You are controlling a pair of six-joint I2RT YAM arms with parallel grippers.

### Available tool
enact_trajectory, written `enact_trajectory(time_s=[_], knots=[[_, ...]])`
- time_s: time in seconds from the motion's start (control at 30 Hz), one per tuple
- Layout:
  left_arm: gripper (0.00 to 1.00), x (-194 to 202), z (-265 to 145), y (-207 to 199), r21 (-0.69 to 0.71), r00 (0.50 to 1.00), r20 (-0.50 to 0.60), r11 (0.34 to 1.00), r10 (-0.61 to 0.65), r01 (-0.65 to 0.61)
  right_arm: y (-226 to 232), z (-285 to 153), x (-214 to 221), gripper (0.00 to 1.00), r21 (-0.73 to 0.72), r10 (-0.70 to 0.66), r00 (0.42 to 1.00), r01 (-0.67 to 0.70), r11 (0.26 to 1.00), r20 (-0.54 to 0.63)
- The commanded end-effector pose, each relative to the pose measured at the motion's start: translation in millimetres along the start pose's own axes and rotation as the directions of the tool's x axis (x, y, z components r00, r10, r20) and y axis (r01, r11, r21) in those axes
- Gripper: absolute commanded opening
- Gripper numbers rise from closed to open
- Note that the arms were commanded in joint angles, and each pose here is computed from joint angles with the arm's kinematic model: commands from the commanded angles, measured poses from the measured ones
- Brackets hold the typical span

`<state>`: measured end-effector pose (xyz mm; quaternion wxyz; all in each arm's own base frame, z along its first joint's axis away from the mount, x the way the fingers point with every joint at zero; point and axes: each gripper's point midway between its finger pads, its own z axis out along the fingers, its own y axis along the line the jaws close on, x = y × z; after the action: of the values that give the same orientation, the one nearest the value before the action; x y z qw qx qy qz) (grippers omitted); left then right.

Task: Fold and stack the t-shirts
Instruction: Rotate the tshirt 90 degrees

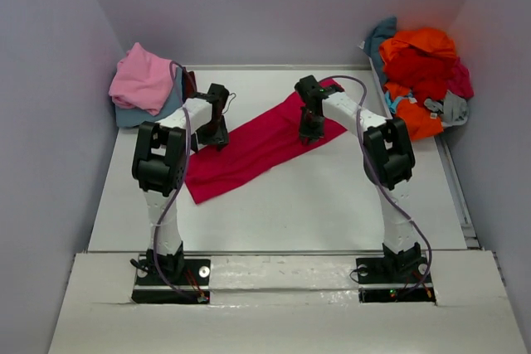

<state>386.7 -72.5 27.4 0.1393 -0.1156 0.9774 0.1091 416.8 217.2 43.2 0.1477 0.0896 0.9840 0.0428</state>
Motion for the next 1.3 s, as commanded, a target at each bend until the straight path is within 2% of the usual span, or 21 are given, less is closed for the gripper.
enact_trajectory(time_s=[0.0, 0.27, 0.4, 0.7, 0.93, 0.97, 1.27], knots=[[0.82, 4.1, 6.1, 3.4, -0.020, 1.000, -0.021, 1.000, 0.021, -0.021, -2.1, -12.0, -15.1, 0.25, 0.005, 0.041, 0.997, -0.041, 0.999, 0.068], [0.82, 42.4, 16.7, 23.7, -0.086, 0.995, -0.093, 0.996, 0.023, -0.031, -3.6, 14.5, -11.9, 0.26, 0.007, 0.055, 0.998, -0.055, 0.998, 0.000], [0.82, 77.1, 19.2, 26.1, -0.045, 0.986, -0.164, 0.999, 0.023, -0.030, -4.1, 24.3, -19.3, 0.26, 0.002, 0.067, 0.997, -0.067, 0.998, -0.027], [0.82, 103.8, 6.6, 38.0, -0.022, 0.981, -0.191, 0.999, 0.031, -0.036, -23.1, 31.8, -49.4, 0.27, -0.015, 0.128, 0.991, -0.128, 0.992, -0.039], [0.82, 125.7, -11.7, 47.2, 0.016, 0.975, -0.218, 0.999, 0.045, -0.042, -25.9, 37.5, -66.4, 0.28, -0.003, 0.106, 0.993, -0.106, 0.994, -0.048], [0.82, 132.7, -12.4, 49.6, 0.019, 0.972, -0.231, 0.999, 0.050, -0.047, -18.3, 34.2, -68.8, 0.29, -0.040, 0.101, 0.993, -0.103, 0.994, -0.054], [0.82, 159.4, -30.7, 60.3, 0.046, 0.968, -0.249, 0.999, 0.016, -0.005, -7.8, 40.8, -59.0, 0.29, -0.106, 0.044, 0.992, -0.056, 0.993, -0.118]])
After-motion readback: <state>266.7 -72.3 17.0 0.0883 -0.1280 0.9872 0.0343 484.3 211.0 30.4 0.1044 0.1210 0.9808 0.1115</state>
